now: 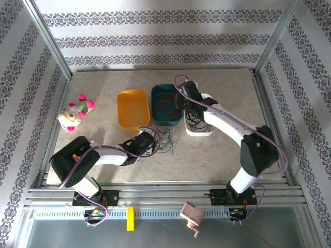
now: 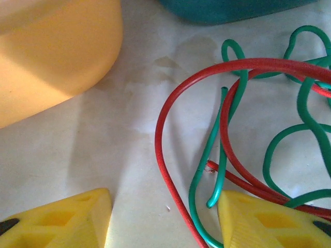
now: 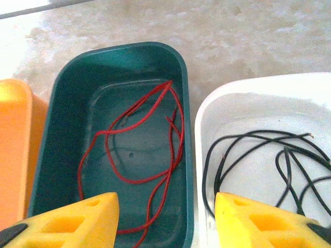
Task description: Untangle the cables
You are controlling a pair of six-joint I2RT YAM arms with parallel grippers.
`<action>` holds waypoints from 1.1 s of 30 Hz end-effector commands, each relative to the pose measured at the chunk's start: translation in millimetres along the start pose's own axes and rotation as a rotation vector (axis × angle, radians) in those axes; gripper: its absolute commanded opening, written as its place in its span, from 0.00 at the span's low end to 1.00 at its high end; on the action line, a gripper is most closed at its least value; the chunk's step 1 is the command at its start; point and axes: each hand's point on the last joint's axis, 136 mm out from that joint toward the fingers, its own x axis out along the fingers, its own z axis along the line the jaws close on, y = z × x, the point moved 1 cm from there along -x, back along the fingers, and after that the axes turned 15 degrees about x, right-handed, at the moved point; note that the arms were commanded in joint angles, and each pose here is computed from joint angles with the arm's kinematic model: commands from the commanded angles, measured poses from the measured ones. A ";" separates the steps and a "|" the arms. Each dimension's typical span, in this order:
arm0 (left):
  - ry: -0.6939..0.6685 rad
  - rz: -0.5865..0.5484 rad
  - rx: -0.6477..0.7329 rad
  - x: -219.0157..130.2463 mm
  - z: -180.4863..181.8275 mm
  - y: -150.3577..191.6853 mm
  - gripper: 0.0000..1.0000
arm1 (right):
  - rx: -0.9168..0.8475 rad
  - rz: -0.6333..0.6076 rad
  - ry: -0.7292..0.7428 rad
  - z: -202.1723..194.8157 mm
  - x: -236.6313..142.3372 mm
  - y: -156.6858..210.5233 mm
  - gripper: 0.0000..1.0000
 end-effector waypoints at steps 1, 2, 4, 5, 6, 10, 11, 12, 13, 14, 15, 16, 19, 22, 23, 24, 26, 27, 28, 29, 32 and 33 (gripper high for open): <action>-0.031 -0.007 -0.011 -4.0 5.8 2.8 0.57 | -0.124 0.071 -0.074 9.5 -11.1 38.3 0.52; -0.030 -0.010 -0.010 -4.0 5.5 2.2 0.57 | -0.159 0.122 -0.132 16.8 -15.4 56.8 0.52; -0.028 -0.013 -0.010 -3.7 5.1 1.8 0.57 | -0.232 0.233 -0.241 28.7 -24.3 97.3 0.52; -0.027 -0.014 -0.009 -3.7 4.9 1.4 0.57 | -0.272 0.291 -0.286 33.2 -29.5 119.3 0.51; -0.027 -0.014 -0.007 -3.7 4.9 1.5 0.57 | -0.303 0.337 -0.316 35.4 -33.1 136.3 0.51; -0.018 -0.023 -0.003 -4.0 3.4 -0.4 0.57 | -0.335 0.495 -0.389 37.9 -38.1 186.2 0.49; -0.017 -0.024 -0.003 -3.8 3.2 -0.7 0.57 | -0.324 0.512 -0.393 38.6 -35.5 190.7 0.48; -0.015 -0.024 -0.002 -3.6 2.8 -0.8 0.57 | -0.314 0.522 -0.391 38.8 -32.8 192.9 0.47; -0.012 -0.025 -0.001 -3.5 2.2 -1.6 0.57 | -0.303 0.527 -0.385 39.3 -28.6 194.6 0.46; -0.009 -0.026 -0.001 -3.2 1.6 -2.3 0.57 | -0.294 0.527 -0.380 41.0 -24.2 195.1 0.44; -0.007 -0.026 -0.001 -2.9 1.2 -2.0 0.57 | -0.285 0.532 -0.380 42.3 -21.0 196.3 0.43; -0.005 -0.027 -0.002 -2.7 0.6 -2.3 0.57 | -0.278 0.534 -0.387 45.1 -17.6 197.2 0.43; -0.002 -0.030 -0.003 -2.9 0.3 -2.8 0.57 | -0.255 0.543 -0.368 46.3 -6.1 198.9 0.42; 0.000 -0.035 -0.008 -3.3 0.2 -3.0 0.57 | -0.240 0.539 -0.362 45.5 0.2 198.4 0.35; 0.000 -0.035 -0.008 -3.5 0.3 -2.9 0.57 | -0.225 0.528 -0.364 45.0 1.2 194.6 0.28; 0.000 -0.032 -0.008 -3.2 0.3 -2.0 0.57 | -0.210 0.516 -0.362 43.7 2.2 191.8 0.21; -0.002 -0.031 -0.006 -2.9 0.3 -2.3 0.57 | -0.177 0.485 -0.370 41.4 1.5 183.8 0.14; -0.001 -0.030 -0.007 -2.8 0.1 -2.7 0.57 | -0.158 0.474 -0.371 39.2 1.2 180.2 0.11; -0.002 -0.026 -0.005 -2.4 0.2 -1.9 0.57 | -0.137 0.461 -0.377 37.8 0.1 176.0 0.09; 0.000 -0.023 -0.004 -1.9 -0.5 -1.9 0.57 | -0.114 0.450 -0.386 36.5 -1.2 172.4 0.07; -0.005 -0.014 0.002 -0.3 -0.7 -1.9 0.56 | -0.054 0.412 -0.399 33.1 -4.4 160.9 0.04; -0.005 -0.012 0.006 0.2 -1.1 -2.3 0.56 | -0.038 0.401 -0.399 32.1 -5.3 157.3 0.03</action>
